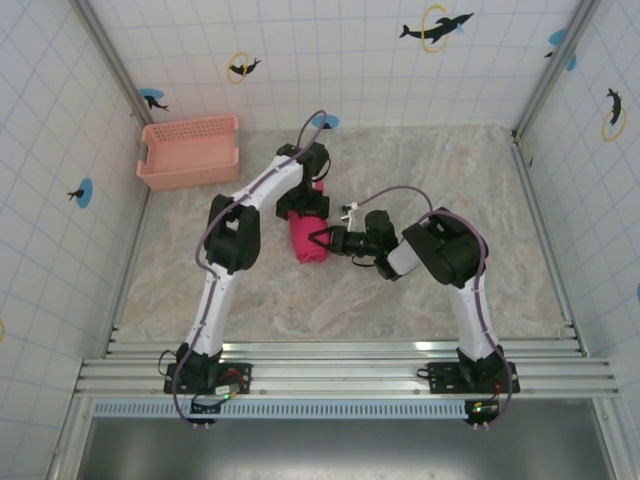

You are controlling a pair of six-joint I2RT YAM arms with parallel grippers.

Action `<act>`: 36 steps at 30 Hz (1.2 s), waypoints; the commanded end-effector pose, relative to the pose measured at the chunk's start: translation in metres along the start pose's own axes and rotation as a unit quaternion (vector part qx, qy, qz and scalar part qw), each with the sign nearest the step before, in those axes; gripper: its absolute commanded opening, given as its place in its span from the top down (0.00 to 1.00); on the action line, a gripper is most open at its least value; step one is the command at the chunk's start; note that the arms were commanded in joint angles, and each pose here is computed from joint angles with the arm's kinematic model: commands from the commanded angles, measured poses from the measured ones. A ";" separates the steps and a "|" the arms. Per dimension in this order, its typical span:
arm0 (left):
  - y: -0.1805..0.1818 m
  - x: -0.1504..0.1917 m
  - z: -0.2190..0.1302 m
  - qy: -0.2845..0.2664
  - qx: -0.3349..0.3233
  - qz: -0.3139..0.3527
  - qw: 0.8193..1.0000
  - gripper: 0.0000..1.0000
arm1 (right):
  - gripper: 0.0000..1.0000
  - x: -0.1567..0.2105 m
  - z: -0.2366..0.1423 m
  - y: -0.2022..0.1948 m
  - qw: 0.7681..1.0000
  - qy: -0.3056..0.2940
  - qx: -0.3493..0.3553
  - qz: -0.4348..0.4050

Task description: Roll up the long pants

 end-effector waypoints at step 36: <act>0.124 -0.102 -0.120 -0.197 0.059 -0.253 0.945 1.00 | 0.11 0.053 -0.235 0.028 0.885 -0.003 0.436 -0.163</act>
Point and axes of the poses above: each hand's point on the last joint's axis, 136 mm out from that joint toward the fingers, its own z axis out along the fingers, its own y axis along the line the jaws close on, x = y × z, the point moved 1 cm from there along -z, back along the fingers, and after that the axes turned 2 degrees about -z, right-handed, at the moved point
